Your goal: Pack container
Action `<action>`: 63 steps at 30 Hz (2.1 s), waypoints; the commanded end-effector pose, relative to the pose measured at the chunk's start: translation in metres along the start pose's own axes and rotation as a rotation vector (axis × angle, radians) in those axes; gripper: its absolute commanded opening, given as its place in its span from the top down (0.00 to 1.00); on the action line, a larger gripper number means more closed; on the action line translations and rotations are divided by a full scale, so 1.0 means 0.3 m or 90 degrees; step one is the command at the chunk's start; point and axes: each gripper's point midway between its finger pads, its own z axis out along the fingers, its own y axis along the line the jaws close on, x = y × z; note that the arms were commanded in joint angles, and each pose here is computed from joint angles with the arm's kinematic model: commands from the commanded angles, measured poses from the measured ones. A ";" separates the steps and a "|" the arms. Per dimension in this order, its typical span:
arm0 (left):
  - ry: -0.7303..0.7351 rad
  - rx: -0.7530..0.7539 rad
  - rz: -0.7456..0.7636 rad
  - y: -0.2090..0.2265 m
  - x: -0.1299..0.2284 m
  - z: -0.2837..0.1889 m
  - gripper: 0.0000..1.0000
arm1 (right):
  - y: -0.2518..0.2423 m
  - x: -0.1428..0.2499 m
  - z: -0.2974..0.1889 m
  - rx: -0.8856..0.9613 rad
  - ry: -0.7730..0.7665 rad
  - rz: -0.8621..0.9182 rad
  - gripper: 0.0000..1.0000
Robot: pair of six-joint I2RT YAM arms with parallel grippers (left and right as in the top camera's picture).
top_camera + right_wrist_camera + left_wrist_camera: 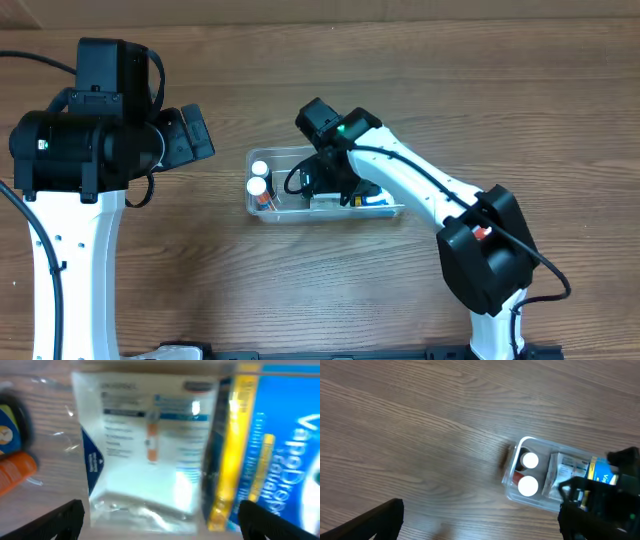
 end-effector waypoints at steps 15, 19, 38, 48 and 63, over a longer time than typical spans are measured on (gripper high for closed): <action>-0.005 -0.001 0.018 0.003 -0.007 -0.008 0.00 | -0.869 0.062 -0.576 0.069 -0.139 0.260 0.00; -0.005 -0.001 0.018 0.003 -0.007 -0.008 0.00 | -0.925 0.107 -0.309 0.052 -0.073 0.265 0.00; -0.008 0.000 0.018 0.002 -0.010 -0.008 0.00 | -0.915 0.184 0.144 0.026 -0.089 0.182 0.00; -0.007 0.000 0.018 0.002 -0.010 -0.008 0.00 | -0.948 0.184 0.142 0.063 -0.094 0.184 0.05; 0.000 -0.003 0.019 0.006 0.000 -0.009 0.00 | -0.941 0.220 0.241 0.055 -0.030 0.190 0.15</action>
